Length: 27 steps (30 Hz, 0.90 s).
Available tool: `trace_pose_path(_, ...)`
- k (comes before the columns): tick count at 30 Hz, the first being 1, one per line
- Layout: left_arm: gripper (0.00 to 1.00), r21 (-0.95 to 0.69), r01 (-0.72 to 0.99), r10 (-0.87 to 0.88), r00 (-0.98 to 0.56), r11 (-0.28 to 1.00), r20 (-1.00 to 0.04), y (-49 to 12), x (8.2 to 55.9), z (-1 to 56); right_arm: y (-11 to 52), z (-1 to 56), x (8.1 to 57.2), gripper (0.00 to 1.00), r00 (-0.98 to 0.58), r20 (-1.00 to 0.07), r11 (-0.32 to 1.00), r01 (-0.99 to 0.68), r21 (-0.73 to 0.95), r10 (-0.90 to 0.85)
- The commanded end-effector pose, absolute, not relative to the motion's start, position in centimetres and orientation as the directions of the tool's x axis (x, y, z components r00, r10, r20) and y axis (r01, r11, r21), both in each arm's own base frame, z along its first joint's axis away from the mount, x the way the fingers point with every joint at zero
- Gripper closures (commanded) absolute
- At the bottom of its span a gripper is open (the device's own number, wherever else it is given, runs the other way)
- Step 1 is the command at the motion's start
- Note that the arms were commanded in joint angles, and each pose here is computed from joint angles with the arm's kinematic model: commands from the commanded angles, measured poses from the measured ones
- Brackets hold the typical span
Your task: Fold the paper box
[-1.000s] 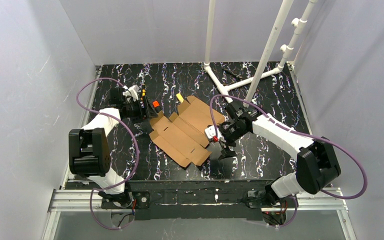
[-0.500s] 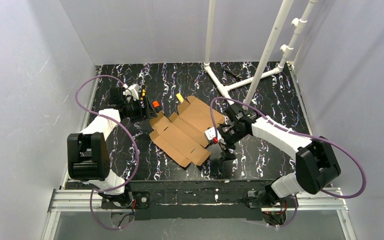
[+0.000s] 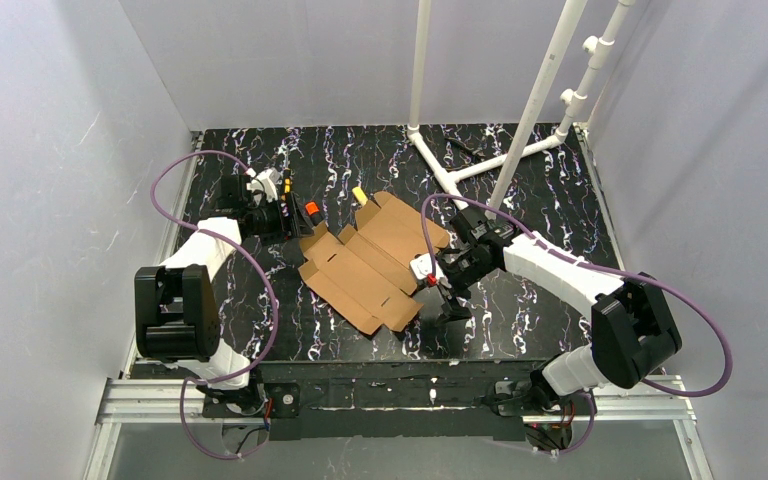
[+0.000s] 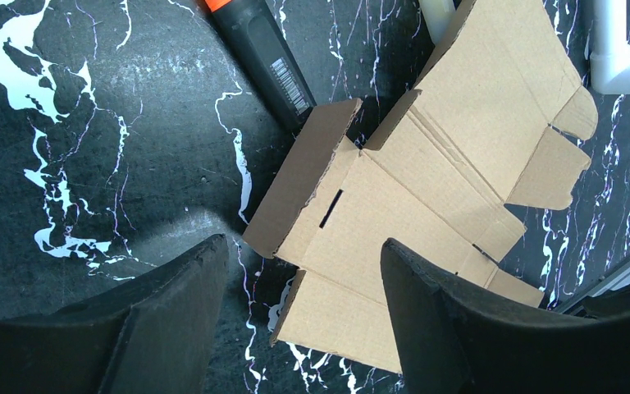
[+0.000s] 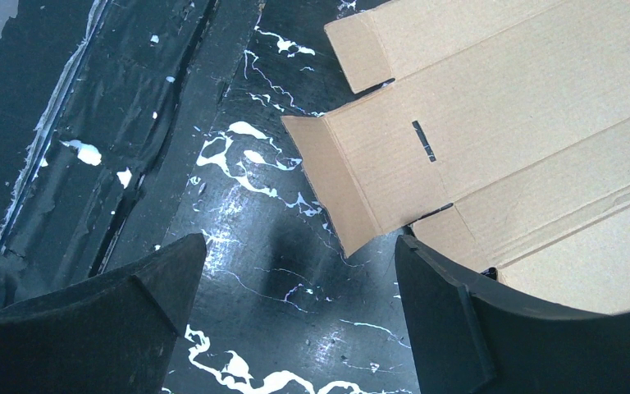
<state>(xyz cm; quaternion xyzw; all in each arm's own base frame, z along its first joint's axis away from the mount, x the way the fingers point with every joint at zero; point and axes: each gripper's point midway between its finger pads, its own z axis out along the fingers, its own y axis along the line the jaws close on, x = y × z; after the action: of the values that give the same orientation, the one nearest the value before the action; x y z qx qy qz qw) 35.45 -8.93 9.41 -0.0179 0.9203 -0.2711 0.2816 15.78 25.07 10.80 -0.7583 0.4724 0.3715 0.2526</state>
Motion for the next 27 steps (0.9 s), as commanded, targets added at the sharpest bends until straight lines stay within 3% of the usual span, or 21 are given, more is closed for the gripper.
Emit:
trace_pose_path(1, 0.34, -0.5, 0.147, -0.173, -0.825, 0.854, -0.538, -8.9, 35.5, 10.8, 25.4, 10.8, 15.2, 0.06, 0.267, -0.82, -0.439, -0.898, -0.022, -0.506)
trace_pose_path(9, 0.35, -0.503, 0.15, -0.174, -0.824, 0.851, -0.539, -9.0, 35.5, 10.8, 25.4, 10.9, 15.2, 0.06, 0.268, -0.822, -0.44, -0.898, -0.024, -0.503)
trace_pose_path(16, 0.46, -0.509, 0.172, -0.151, -0.834, 0.843, -0.531, -10.4, 35.0, 10.5, 25.7, 10.7, 15.6, 0.06, 0.308, -0.8, -0.459, -0.887, -0.047, -0.514)
trace_pose_path(19, 0.47, -0.488, 0.165, -0.14, -0.837, 0.857, -0.529, -10.3, 34.7, 9.9, 27.3, 11.9, 16.2, 0.09, 0.397, -0.753, -0.542, -0.838, -0.065, -0.524)
trace_pose_path(27, 0.47, -0.347, 0.187, -0.054, -0.811, 0.919, -0.582, -9.9, 34.4, 9.8, 29.3, 10.2, 14.5, 0.13, 0.432, -0.737, -0.599, -0.8, -0.046, -0.52)
